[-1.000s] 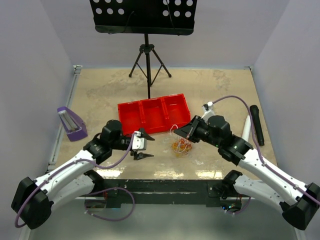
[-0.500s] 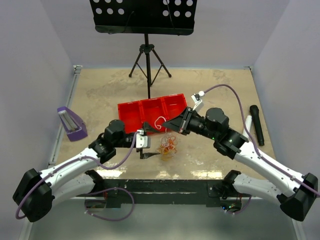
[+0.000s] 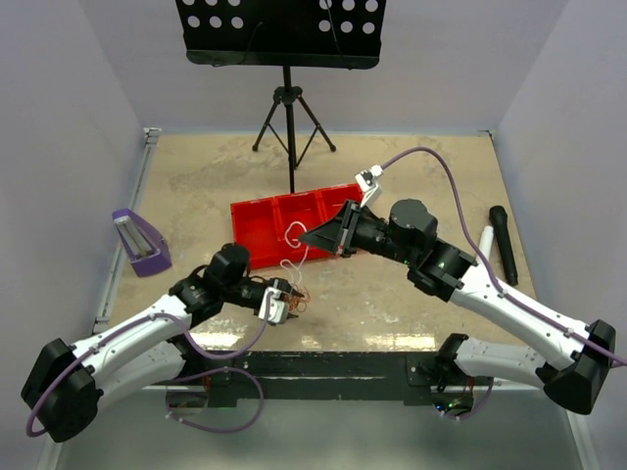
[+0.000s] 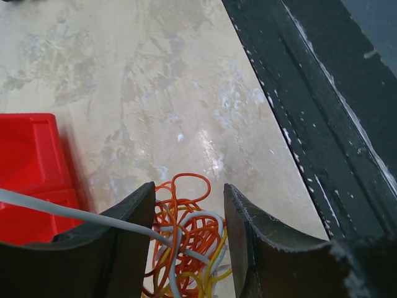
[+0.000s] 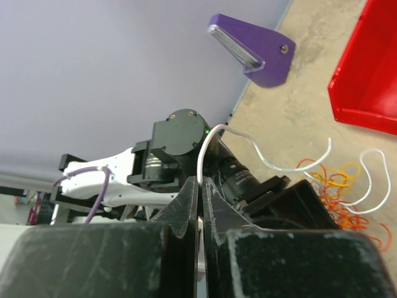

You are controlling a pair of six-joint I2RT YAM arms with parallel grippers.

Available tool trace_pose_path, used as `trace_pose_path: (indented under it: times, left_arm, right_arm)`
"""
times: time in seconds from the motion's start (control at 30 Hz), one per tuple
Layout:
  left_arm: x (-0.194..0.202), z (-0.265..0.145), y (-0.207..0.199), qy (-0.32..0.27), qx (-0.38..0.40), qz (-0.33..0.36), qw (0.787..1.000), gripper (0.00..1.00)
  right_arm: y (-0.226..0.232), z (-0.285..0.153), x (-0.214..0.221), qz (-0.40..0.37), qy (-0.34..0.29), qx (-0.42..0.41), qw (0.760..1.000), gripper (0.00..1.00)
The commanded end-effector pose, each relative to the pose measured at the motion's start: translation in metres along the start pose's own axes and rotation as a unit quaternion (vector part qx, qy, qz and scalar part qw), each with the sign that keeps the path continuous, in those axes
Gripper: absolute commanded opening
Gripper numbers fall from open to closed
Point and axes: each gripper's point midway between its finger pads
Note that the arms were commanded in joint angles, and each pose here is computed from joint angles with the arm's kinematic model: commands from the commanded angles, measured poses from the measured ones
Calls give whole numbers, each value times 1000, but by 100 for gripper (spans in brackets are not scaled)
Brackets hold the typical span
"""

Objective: Untangle the cables

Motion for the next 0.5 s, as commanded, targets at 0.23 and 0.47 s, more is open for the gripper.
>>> trace_pose_path:
  times: [0.23,0.47]
  left_arm:
    - [5,-9,-27,15,53,52,997,100]
    - [1,-13,-5,36,13,30,999,100]
  right_arm:
    - [-90,-19,16,-16,-9,161,987,0]
    - [-136,-38,39,7,4,223,975,0]
Point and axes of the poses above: each gripper's point midway between its finger pads, its own z axis out along the fingers, its own y axis along the line the jaws close on, x = y × z, and after that the axes turned 5 degrees about z, right-handed
